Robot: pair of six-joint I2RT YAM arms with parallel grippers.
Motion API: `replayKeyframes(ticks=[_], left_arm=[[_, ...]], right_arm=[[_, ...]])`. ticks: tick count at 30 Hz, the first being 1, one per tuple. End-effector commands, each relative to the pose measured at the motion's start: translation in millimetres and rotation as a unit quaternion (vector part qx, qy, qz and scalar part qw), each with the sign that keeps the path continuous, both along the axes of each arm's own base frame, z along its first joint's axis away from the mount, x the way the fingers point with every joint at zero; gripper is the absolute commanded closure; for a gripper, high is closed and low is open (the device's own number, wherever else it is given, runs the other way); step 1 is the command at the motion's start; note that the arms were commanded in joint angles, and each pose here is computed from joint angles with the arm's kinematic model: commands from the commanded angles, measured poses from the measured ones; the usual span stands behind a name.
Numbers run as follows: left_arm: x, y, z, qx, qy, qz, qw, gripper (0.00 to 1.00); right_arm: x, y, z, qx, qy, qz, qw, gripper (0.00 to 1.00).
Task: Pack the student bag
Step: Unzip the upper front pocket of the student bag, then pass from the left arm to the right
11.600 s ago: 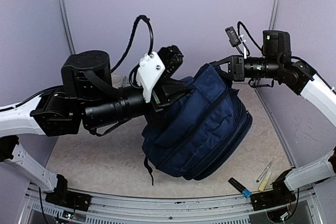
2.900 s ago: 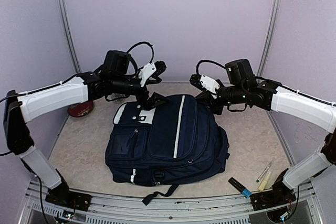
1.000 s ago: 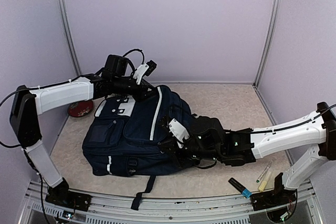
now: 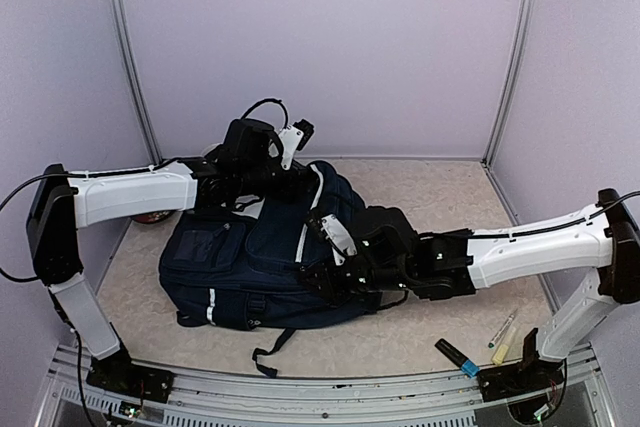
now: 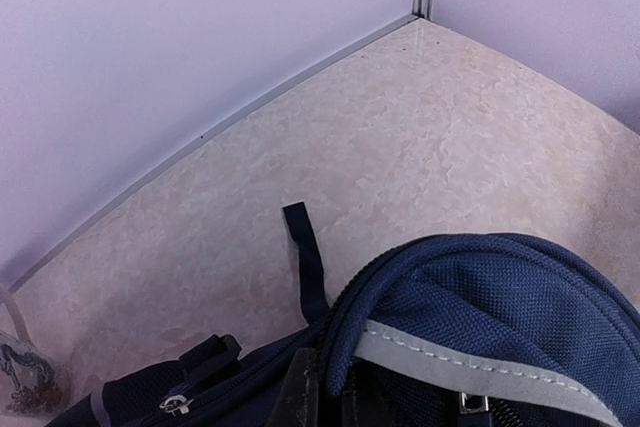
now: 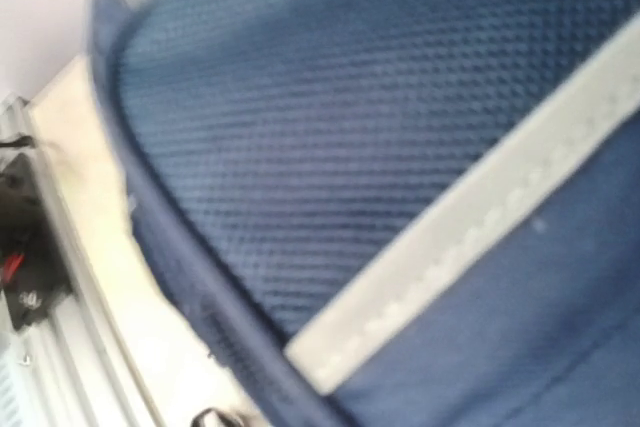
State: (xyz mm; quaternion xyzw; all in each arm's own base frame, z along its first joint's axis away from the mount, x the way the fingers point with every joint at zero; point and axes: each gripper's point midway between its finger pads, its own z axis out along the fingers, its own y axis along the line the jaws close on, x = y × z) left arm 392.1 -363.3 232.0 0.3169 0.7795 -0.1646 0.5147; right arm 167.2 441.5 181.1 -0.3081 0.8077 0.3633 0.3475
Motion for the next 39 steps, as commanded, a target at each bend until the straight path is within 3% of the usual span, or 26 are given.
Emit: replayKeyframes(ticks=[1,5,10,14,18,24,28,33,35,36,39], left_arm=[[-20,-27,76,-0.098,-0.093,-0.088,0.987,1.0],[-44,-23,67,-0.076,-0.119,-0.163,0.977,1.0],[-73,-7,86,-0.121,-0.168,-0.226,0.952,1.0],[-84,1,106,-0.149,-0.191,-0.252,0.937,1.0],[-88,3,114,-0.161,-0.2,-0.255,0.932,1.0],[-91,3,115,-0.166,-0.197,-0.256,0.932,1.0],[-94,0,114,-0.168,-0.196,-0.262,0.93,1.0],[-95,-8,109,-0.169,-0.191,-0.268,0.929,1.0],[-96,-10,107,-0.17,-0.187,-0.27,0.929,1.0],[-96,-11,106,-0.17,-0.185,-0.27,0.929,1.0],[-84,-8,102,-0.162,-0.177,-0.234,0.942,0.99]], right_arm=[[-2,-8,65,0.099,-0.033,0.022,0.994,0.75],[4,-51,74,0.107,-0.044,0.006,0.993,0.59],[23,-103,114,0.135,-0.073,-0.041,0.987,0.45],[63,-139,113,0.155,-0.044,-0.109,0.981,0.42],[79,-124,109,0.162,-0.037,-0.078,0.983,0.38],[85,-78,89,0.149,-0.004,0.001,0.989,0.23],[94,-70,69,0.144,0.012,-0.017,0.989,0.37],[91,-42,67,0.161,0.025,0.027,0.986,0.29],[91,-35,63,0.16,0.025,0.034,0.986,0.35],[91,-34,61,0.159,0.027,0.035,0.986,0.46],[96,-35,57,0.148,0.026,0.018,0.988,0.94]])
